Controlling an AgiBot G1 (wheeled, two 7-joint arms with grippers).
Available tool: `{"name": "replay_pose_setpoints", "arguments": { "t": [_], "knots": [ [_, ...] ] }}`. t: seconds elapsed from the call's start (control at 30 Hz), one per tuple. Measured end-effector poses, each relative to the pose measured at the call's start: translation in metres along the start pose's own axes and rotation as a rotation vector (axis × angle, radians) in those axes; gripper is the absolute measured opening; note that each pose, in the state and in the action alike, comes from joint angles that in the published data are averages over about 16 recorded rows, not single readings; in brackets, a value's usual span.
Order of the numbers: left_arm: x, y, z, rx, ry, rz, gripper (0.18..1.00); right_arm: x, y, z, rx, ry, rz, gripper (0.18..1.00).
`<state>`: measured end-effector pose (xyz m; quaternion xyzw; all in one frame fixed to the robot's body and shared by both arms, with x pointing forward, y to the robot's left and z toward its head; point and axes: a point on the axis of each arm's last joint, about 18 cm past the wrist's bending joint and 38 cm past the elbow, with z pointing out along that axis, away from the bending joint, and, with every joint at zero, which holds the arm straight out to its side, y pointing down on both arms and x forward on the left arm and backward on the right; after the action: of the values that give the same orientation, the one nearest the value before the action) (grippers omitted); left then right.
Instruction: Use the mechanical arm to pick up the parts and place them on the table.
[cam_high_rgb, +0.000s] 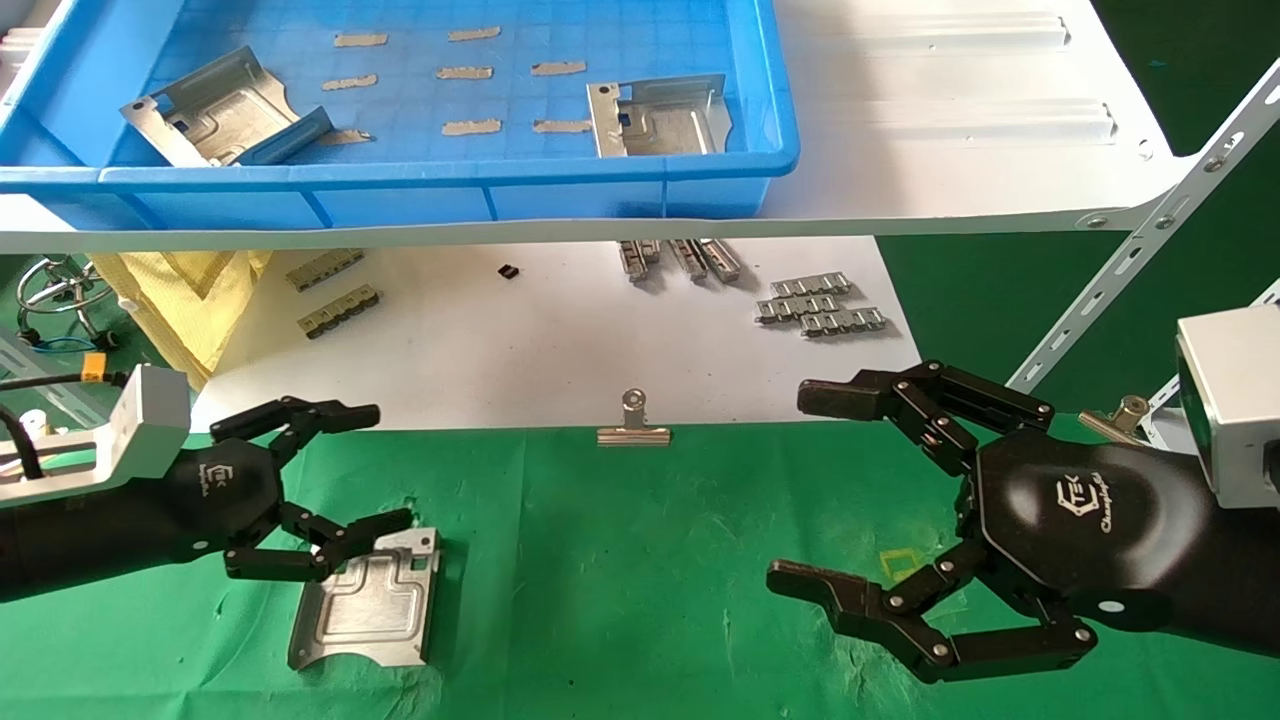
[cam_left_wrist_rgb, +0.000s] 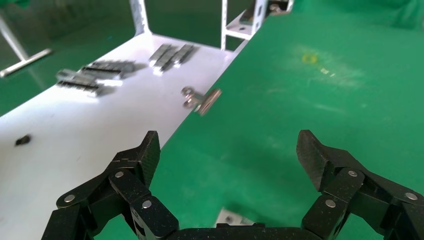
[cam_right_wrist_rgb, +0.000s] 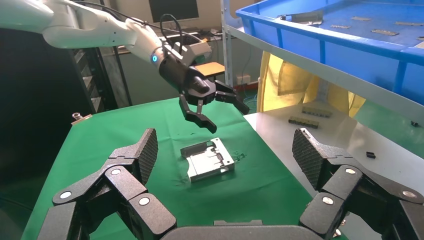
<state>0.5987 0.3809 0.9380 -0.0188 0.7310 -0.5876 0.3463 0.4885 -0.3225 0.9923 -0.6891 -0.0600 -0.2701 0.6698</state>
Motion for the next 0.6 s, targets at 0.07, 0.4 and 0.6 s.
{"name": "replay_pose_setpoints", "arguments": {
  "t": [0.07,0.4,0.6],
  "knots": [
    [0.003,-0.005,0.001,0.016,0.01,-0.002,0.992,0.0,0.0,0.0,0.0,0.0,0.0,1.001],
    [0.019,-0.033,0.006,0.091,0.065,-0.008,1.001,0.0,0.0,0.0,0.0,0.0,0.0,1.001],
    [0.032,-0.05,0.007,0.128,0.101,-0.008,1.001,0.0,0.0,0.0,0.0,0.0,0.0,1.001]
  ]
}}
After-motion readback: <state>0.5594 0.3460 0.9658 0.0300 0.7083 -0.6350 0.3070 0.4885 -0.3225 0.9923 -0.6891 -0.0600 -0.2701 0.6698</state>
